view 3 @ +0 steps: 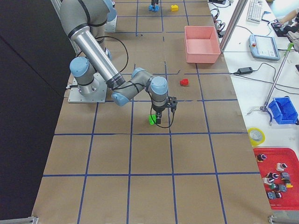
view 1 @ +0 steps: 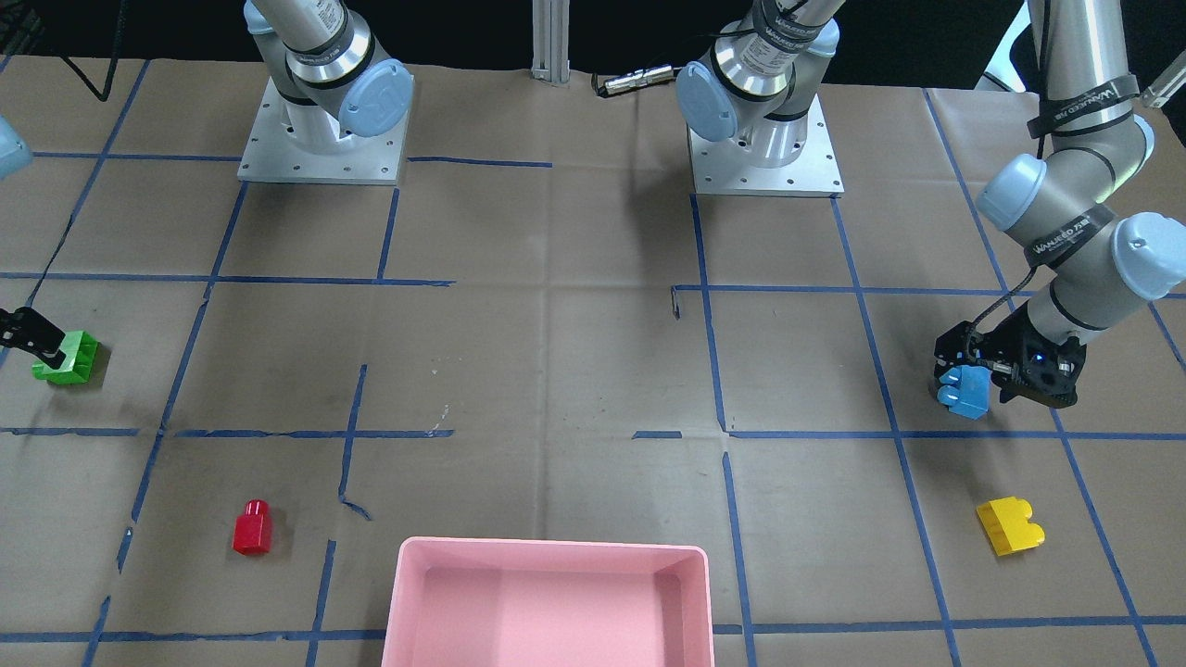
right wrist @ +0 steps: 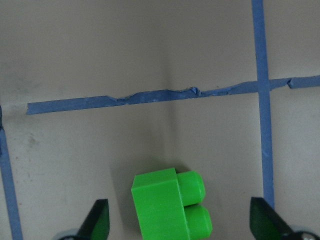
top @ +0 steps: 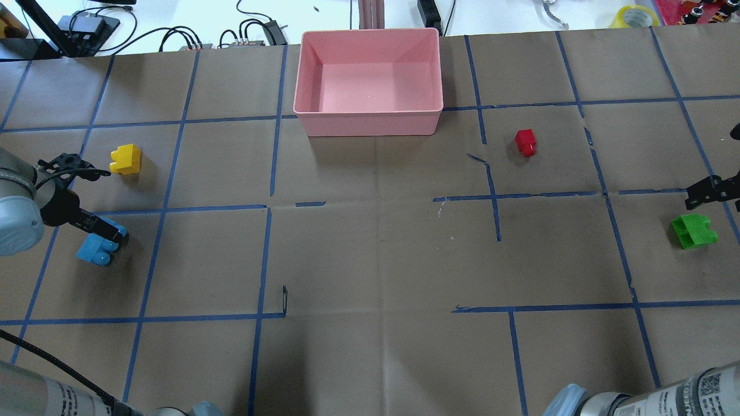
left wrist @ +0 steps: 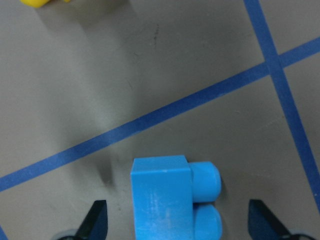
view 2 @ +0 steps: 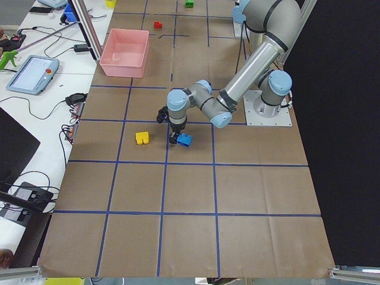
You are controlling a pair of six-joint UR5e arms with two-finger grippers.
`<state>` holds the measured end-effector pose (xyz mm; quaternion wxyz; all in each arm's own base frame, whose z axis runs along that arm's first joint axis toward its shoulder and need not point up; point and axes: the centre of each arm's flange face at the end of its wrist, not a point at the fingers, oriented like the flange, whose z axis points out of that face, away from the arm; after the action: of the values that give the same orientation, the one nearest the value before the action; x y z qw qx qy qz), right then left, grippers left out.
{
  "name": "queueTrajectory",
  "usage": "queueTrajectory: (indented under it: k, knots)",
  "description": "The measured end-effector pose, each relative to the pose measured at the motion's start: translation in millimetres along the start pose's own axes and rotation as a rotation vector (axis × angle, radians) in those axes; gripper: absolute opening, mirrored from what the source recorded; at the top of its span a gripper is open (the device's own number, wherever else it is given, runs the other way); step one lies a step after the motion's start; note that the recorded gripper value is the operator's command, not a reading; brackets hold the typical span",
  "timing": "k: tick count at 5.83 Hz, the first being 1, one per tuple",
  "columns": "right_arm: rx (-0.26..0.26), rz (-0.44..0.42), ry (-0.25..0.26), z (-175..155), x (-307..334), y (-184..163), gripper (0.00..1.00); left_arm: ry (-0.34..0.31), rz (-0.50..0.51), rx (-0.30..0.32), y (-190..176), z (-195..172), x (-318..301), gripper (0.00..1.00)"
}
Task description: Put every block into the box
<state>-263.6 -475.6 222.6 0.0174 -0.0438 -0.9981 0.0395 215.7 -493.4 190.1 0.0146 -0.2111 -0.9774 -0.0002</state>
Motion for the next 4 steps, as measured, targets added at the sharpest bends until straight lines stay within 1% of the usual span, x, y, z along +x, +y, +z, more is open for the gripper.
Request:
queueTrajectory:
  k: [1,3,4]
  knots:
    - [0.008,-0.002,0.006,10.7,-3.3,4.7,0.99,0.003,0.007,-0.005,2.3,1.5,-0.2,1.0]
    - [-0.019,-0.01,-0.012,32.2,-6.4,9.9,0.99,0.015,0.01,-0.014,5.7,7.2,3.0,1.0]
    - [-0.027,-0.027,-0.018,36.5,-6.9,10.7,0.99,0.009,0.008,-0.011,5.8,8.5,2.4,1.0]
